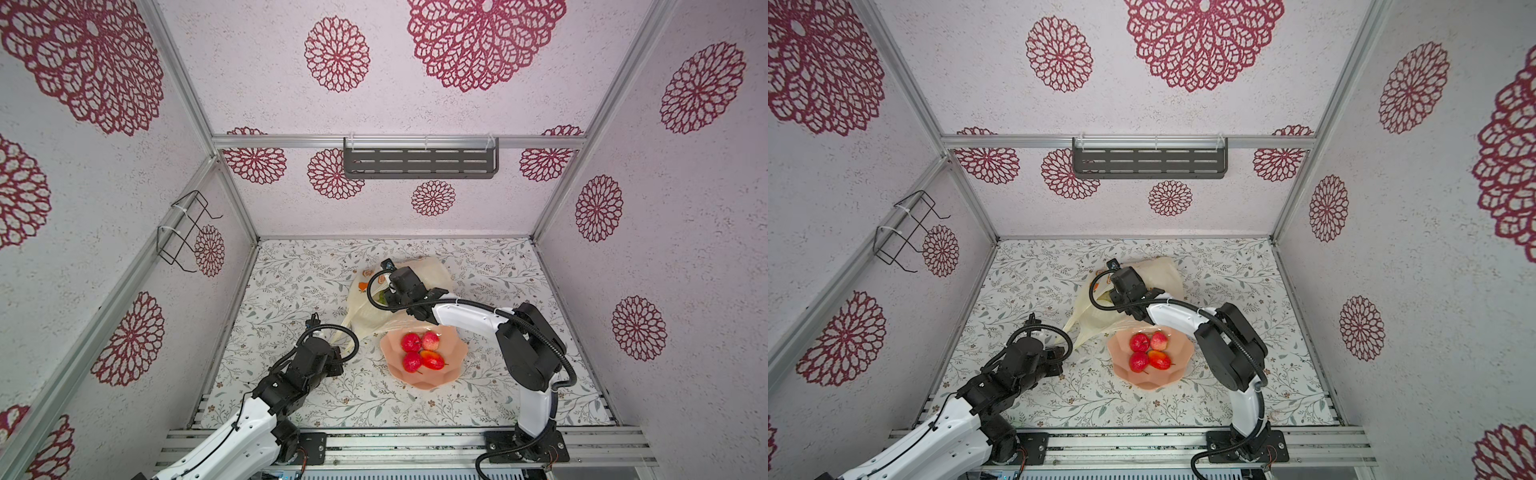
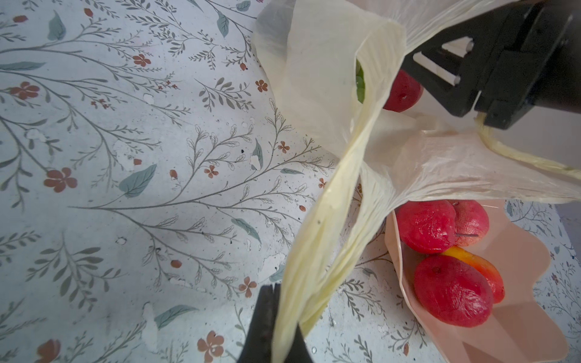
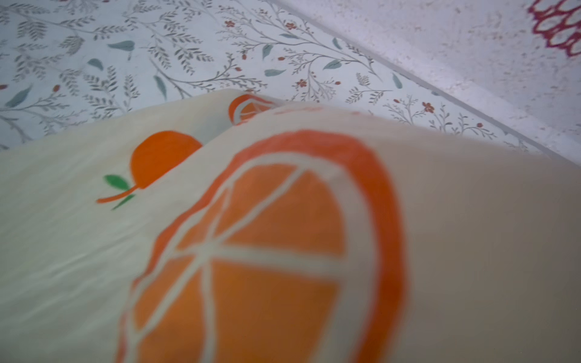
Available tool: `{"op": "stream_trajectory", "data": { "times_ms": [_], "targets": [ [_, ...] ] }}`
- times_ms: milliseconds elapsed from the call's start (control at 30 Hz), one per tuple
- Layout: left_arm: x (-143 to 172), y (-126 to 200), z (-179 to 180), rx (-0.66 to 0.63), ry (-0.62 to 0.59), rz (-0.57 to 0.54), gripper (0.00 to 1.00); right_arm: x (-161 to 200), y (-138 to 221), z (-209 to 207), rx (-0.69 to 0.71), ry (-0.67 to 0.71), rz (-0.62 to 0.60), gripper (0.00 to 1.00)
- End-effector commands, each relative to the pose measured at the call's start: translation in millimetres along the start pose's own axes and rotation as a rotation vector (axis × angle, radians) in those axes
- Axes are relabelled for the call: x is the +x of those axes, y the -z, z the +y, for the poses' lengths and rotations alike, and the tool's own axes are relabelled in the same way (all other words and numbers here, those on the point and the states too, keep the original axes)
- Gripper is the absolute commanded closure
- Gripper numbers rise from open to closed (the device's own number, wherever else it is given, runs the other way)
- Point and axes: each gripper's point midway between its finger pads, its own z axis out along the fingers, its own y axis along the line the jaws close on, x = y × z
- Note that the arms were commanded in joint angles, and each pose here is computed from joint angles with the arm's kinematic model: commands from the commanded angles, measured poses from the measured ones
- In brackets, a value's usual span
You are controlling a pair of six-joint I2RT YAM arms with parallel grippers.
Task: Take fruits out of the plastic bag
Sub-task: Take out the fake fruit from the plastic bag.
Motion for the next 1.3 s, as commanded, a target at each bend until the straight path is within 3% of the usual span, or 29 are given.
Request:
{"op": "stream_trajectory", "data": {
  "times_ms": [0,267,400,833,1067,1267],
  "targets": [
    [-10,4,-8,0.018,-0.005,-0.023,1.00,-10,-6,-35,0.132,-0.050,-0.021,0.48],
    [-11,5,-9,0.021,-0.015,-0.020,1.00,-9,-18,-69,0.219,-0.098,-0.019,0.37],
    [-11,4,-9,0.019,-0.019,-0.020,1.00,1,-27,-73,0.220,-0.125,-0.002,0.28],
    [-7,0,-11,0.023,-0.016,0.006,1.00,23,-52,-82,0.215,-0.215,0.024,0.16],
    [-15,1,-16,0.027,-0.010,-0.004,1.00,36,-67,-91,0.193,-0.279,0.048,0.16],
    [-19,3,-17,0.022,-0.008,-0.015,1.00,48,-72,-91,0.162,-0.310,0.068,0.29]
  ]
}}
